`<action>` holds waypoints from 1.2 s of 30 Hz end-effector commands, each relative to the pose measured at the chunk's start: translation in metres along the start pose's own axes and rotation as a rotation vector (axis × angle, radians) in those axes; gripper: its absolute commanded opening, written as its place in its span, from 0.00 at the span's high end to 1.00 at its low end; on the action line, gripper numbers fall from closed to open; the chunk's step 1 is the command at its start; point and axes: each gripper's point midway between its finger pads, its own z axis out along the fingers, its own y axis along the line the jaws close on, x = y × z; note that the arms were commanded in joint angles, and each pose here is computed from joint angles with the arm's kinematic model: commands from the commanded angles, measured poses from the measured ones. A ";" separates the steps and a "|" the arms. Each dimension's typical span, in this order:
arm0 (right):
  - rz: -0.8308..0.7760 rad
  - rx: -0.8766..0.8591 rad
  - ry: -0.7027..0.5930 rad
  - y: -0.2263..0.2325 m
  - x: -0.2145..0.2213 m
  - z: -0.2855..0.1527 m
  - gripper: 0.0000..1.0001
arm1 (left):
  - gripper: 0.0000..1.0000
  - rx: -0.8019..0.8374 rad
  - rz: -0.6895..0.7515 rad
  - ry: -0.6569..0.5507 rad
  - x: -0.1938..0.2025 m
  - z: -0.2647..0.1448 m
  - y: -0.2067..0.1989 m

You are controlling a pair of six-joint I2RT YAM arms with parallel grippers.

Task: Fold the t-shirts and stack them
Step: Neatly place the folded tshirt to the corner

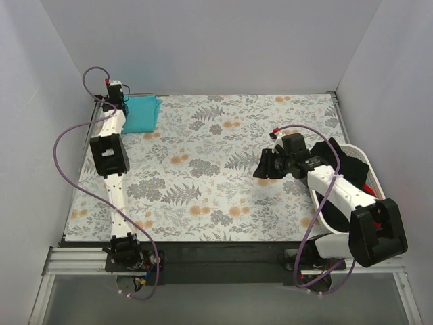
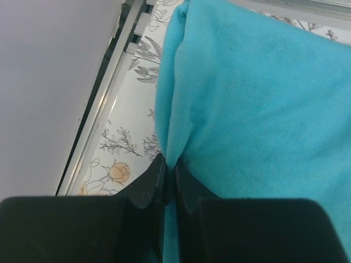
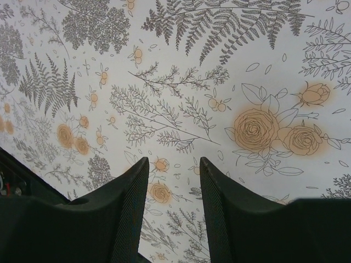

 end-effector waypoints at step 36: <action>-0.086 -0.029 -0.036 0.029 -0.028 0.003 0.46 | 0.49 0.028 -0.355 -0.115 -0.079 -0.033 0.062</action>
